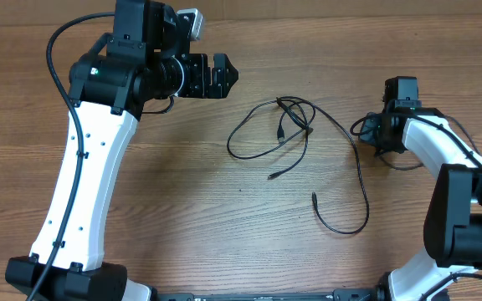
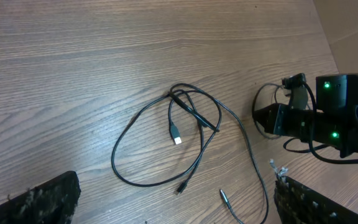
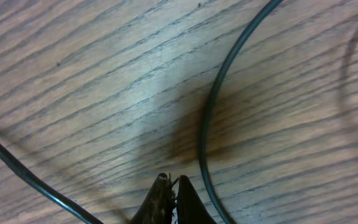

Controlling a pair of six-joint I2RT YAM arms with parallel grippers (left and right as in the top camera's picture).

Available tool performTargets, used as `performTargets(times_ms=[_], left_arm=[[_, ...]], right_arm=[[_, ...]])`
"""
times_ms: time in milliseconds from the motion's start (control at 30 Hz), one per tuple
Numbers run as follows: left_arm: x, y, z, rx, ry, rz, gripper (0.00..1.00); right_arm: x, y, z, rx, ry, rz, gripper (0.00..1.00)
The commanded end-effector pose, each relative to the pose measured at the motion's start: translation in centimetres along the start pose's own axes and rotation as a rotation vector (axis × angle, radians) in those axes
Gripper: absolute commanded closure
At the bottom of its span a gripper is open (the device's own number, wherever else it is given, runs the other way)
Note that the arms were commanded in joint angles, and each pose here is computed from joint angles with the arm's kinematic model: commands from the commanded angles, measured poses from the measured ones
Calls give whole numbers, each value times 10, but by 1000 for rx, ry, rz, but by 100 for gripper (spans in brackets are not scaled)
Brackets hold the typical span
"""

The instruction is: Untangle cables

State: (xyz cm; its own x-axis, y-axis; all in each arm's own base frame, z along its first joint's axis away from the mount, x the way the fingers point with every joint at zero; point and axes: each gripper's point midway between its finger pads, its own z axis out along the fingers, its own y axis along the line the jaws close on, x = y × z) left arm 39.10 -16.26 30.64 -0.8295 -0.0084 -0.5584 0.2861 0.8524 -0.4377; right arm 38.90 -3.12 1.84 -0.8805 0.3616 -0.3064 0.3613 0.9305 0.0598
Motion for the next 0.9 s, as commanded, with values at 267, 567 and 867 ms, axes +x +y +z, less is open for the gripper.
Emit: performTargets(times_ms=[267,567,867], left_arm=[[-5,-2,-1,6,-11,-3,0],[-5,-2,-1,6,-11,-3,0],[-5,-2,-1,6,-11,-3,0]], right_arm=[[17,-24,30,110,72,-102,96],[-26,-118,28,378,-79,42,96],[-43,-231,15,459,-179,319,96]])
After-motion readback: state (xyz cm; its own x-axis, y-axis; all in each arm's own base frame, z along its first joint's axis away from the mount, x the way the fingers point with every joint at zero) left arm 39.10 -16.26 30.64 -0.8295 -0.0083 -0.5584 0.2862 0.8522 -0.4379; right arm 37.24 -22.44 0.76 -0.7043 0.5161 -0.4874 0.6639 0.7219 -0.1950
